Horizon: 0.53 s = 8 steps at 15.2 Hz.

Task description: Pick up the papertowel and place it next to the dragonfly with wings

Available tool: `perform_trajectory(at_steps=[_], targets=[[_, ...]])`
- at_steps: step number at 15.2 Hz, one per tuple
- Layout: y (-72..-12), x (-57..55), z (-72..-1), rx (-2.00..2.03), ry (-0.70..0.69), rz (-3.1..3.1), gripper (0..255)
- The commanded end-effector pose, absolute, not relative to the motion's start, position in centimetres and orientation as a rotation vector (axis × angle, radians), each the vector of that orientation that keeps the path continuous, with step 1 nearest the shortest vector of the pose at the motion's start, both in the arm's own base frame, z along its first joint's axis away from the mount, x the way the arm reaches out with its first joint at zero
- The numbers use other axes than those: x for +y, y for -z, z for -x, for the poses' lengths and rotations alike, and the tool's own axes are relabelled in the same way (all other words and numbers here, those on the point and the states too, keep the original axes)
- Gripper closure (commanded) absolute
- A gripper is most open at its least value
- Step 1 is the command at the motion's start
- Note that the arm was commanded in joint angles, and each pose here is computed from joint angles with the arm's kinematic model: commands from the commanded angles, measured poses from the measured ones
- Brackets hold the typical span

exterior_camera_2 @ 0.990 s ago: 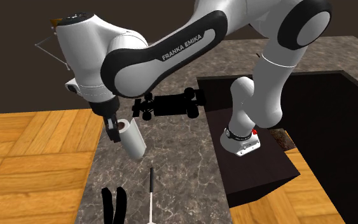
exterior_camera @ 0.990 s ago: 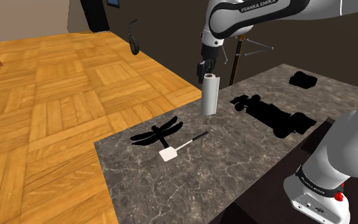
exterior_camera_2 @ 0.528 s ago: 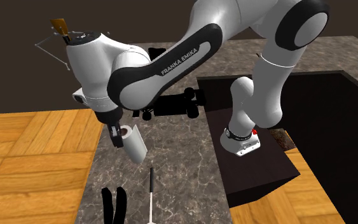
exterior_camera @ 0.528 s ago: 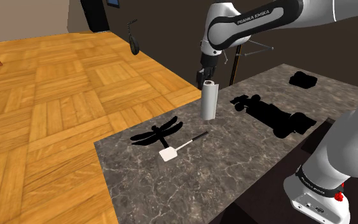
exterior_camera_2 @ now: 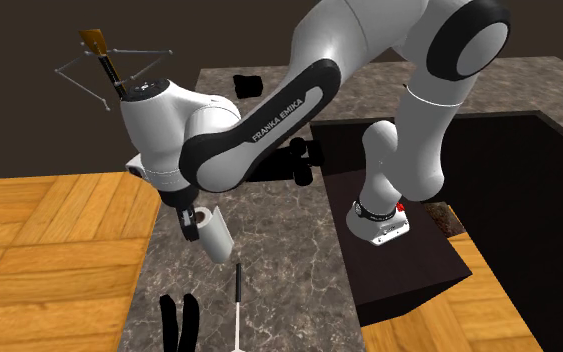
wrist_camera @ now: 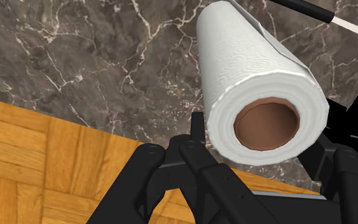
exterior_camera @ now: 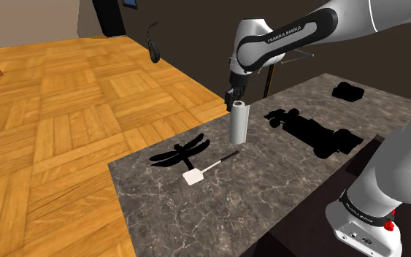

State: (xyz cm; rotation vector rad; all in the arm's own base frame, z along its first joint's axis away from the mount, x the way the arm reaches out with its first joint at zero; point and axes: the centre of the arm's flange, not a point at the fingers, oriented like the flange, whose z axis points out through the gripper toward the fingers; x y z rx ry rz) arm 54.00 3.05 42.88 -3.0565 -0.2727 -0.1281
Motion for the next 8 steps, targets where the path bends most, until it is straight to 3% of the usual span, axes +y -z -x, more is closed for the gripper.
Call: perform_trajectory(at_steps=[1, 7, 8], targets=[[-42.28, 2.97, -53.98, -0.273, 0.129, 3.057, 255], [-42.28, 2.97, -53.99, -0.273, 0.129, 3.057, 255], [-42.28, 2.97, -53.99, -0.273, 0.129, 3.057, 0]])
